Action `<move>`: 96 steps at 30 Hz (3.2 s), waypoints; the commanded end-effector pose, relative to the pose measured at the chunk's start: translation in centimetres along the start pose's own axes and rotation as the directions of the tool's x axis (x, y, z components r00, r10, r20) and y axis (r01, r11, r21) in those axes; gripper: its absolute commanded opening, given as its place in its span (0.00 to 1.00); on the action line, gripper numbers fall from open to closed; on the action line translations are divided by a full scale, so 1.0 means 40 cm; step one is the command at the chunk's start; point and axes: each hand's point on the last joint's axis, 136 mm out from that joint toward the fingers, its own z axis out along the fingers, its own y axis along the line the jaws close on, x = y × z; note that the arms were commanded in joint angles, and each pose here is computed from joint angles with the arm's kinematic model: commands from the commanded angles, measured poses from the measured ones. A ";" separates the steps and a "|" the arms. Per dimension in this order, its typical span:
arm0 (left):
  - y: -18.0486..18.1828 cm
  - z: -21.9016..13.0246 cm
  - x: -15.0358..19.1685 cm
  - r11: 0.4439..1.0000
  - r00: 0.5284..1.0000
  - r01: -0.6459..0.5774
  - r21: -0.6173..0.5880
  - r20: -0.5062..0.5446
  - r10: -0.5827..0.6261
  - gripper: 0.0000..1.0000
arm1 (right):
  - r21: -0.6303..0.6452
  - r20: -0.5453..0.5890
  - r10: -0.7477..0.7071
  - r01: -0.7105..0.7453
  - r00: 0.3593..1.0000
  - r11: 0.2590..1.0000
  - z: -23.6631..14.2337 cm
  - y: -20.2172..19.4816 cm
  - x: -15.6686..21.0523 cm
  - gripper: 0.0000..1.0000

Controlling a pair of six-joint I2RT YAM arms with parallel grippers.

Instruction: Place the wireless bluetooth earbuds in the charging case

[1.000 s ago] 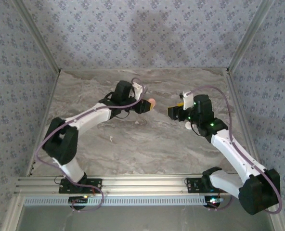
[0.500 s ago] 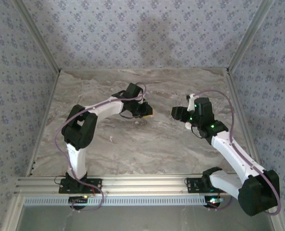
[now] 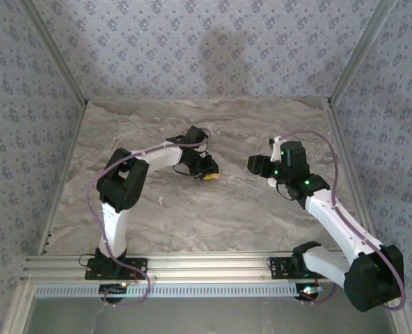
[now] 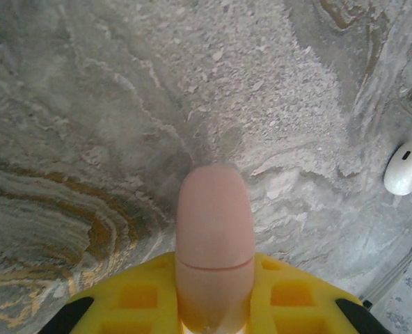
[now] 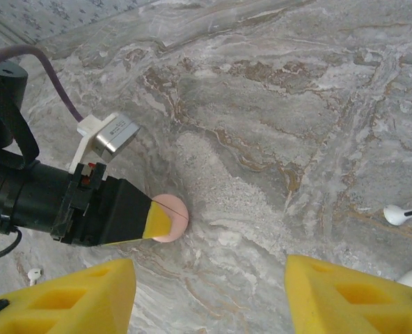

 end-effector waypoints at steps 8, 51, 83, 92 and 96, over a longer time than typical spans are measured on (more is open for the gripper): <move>0.025 -0.036 -0.007 0.996 1.000 0.020 -0.083 0.015 -0.019 0.36 | -0.001 -0.033 -0.007 0.007 0.999 1.000 -0.029 0.005 0.011 0.60; 0.104 -0.458 0.113 0.940 0.875 -0.146 -0.308 0.403 0.268 0.44 | 0.409 -0.531 0.260 -0.024 0.806 0.912 0.013 -0.316 0.150 0.60; 0.157 -0.458 0.077 0.944 0.882 -0.038 -0.329 0.433 0.187 0.43 | 0.427 -0.747 0.260 0.141 0.611 0.893 0.125 -0.387 0.223 0.65; 0.158 -0.466 0.070 0.942 0.871 -0.044 -0.333 0.448 0.200 0.43 | 0.405 -0.752 0.252 0.126 0.608 0.905 0.150 -0.377 0.253 0.61; 0.155 -0.465 0.064 0.935 0.875 -0.062 -0.349 0.433 0.219 0.43 | 0.413 -0.751 0.256 0.130 0.609 0.901 0.155 -0.375 0.259 0.57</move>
